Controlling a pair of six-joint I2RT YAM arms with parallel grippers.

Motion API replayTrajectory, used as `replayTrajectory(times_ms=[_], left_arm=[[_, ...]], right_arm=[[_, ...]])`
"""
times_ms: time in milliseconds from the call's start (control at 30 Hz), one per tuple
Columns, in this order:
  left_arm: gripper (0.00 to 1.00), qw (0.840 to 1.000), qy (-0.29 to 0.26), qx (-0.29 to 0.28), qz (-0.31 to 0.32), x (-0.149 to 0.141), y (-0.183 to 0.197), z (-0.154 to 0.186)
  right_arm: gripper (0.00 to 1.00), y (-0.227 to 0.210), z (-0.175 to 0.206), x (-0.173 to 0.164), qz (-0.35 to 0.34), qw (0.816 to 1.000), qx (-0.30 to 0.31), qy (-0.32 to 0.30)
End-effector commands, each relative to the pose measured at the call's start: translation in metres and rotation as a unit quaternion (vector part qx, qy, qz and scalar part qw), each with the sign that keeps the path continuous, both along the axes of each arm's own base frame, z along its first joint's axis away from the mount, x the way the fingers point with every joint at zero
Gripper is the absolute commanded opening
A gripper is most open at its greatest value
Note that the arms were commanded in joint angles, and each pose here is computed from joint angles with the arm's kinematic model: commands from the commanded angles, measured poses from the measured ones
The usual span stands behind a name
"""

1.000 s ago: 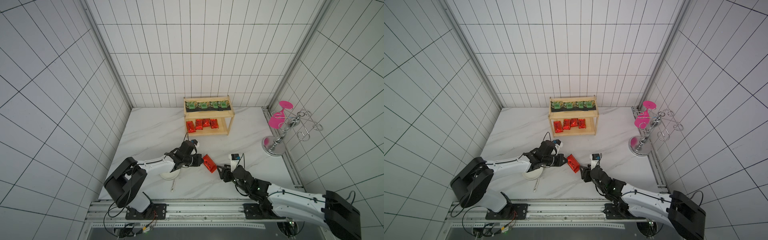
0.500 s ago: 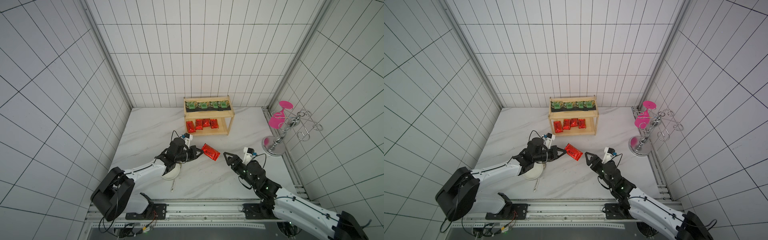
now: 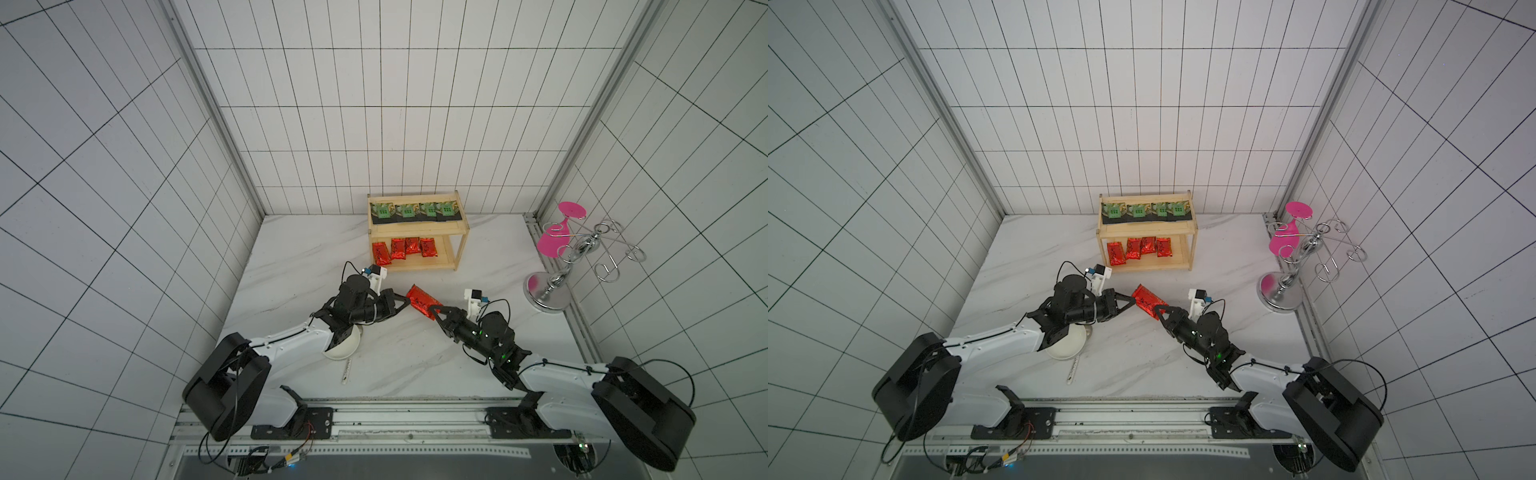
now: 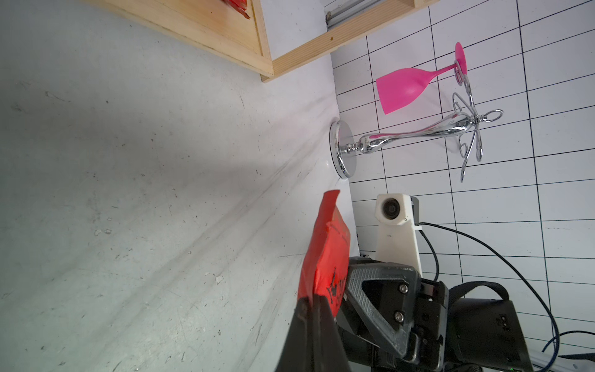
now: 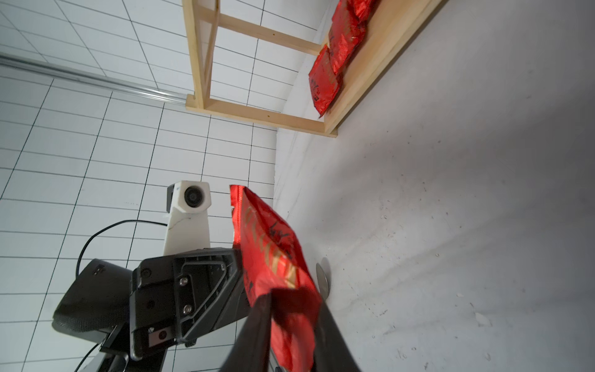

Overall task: Place the tea bags on the shelf by color
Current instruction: Pick up the tea bag from the center of the board.

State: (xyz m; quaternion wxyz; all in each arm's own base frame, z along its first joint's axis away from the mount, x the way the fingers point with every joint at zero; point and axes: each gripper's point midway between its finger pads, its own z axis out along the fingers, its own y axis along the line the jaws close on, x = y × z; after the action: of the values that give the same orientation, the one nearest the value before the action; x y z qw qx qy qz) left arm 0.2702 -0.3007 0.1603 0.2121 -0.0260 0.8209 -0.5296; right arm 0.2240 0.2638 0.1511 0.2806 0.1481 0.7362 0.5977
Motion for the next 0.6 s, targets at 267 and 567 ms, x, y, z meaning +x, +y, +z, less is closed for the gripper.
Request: replayTrajectory(times_ms=[267,567], left_arm=[[0.0,1.0,-0.012,-0.004,-0.005,0.0006,-0.0007,0.0037],[0.0,1.0,-0.014,-0.006,-0.002,0.0006,0.0003,0.0058]], right_arm=[[0.07,-0.0081,0.0082,-0.0094,0.006,1.0,0.012,-0.008],[0.18,-0.0098,0.0054,-0.0128,0.01,1.0,0.006,-0.006]])
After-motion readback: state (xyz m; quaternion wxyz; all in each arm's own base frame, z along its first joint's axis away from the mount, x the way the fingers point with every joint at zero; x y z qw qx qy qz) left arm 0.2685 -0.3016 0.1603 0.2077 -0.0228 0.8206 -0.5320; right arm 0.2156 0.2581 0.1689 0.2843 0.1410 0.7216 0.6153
